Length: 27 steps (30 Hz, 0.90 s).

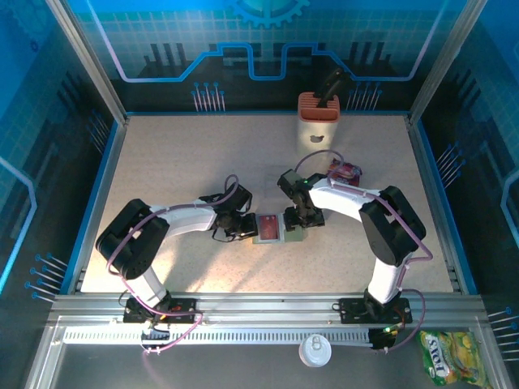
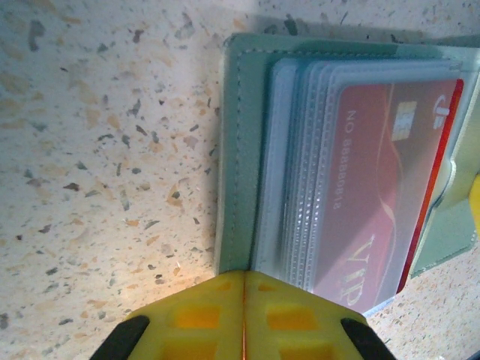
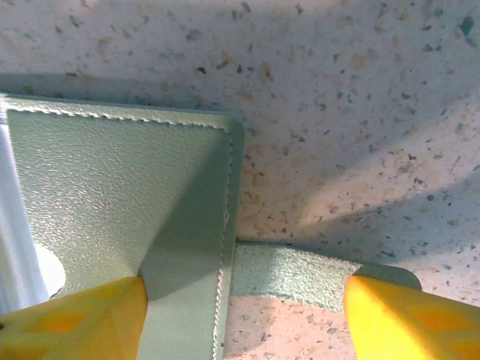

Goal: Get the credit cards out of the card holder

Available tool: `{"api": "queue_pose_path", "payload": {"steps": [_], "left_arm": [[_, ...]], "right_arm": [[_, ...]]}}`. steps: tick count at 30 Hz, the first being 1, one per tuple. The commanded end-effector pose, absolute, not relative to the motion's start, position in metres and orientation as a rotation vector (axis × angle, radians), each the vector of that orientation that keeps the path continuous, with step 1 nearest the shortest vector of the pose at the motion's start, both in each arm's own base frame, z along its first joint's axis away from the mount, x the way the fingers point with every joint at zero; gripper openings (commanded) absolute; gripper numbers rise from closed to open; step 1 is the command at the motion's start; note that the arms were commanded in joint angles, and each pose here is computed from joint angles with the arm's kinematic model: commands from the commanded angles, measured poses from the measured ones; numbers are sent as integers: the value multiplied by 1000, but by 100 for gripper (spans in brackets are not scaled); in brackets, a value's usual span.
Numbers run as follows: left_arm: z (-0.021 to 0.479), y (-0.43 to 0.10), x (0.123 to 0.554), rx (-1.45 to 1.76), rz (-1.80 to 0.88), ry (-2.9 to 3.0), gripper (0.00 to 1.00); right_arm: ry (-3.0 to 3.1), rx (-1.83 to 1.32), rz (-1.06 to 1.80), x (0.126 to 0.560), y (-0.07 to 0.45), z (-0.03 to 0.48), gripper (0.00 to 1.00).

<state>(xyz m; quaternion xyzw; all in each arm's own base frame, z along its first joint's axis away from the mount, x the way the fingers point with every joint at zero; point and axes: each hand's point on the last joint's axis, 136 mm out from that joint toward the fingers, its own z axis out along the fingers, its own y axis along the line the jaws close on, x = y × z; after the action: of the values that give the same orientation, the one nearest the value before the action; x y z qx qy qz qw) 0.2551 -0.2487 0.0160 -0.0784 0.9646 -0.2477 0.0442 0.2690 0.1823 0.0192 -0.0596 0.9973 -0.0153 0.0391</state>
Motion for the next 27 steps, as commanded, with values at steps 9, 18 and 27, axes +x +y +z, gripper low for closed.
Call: {"api": "queue_pose_path", "payload": {"steps": [9, 18, 27], "left_arm": [[16, -239, 236, -234, -701, 2993, 7], [62, -255, 264, -130, -789, 2829, 9], [67, -271, 270, -95, -921, 2761, 9]], "right_arm": [[3138, -168, -57, 256, 174, -17, 70], [3049, -172, 55, 269, 186, 22, 68], [2943, -202, 425, 276, 227, 64, 65]]}}
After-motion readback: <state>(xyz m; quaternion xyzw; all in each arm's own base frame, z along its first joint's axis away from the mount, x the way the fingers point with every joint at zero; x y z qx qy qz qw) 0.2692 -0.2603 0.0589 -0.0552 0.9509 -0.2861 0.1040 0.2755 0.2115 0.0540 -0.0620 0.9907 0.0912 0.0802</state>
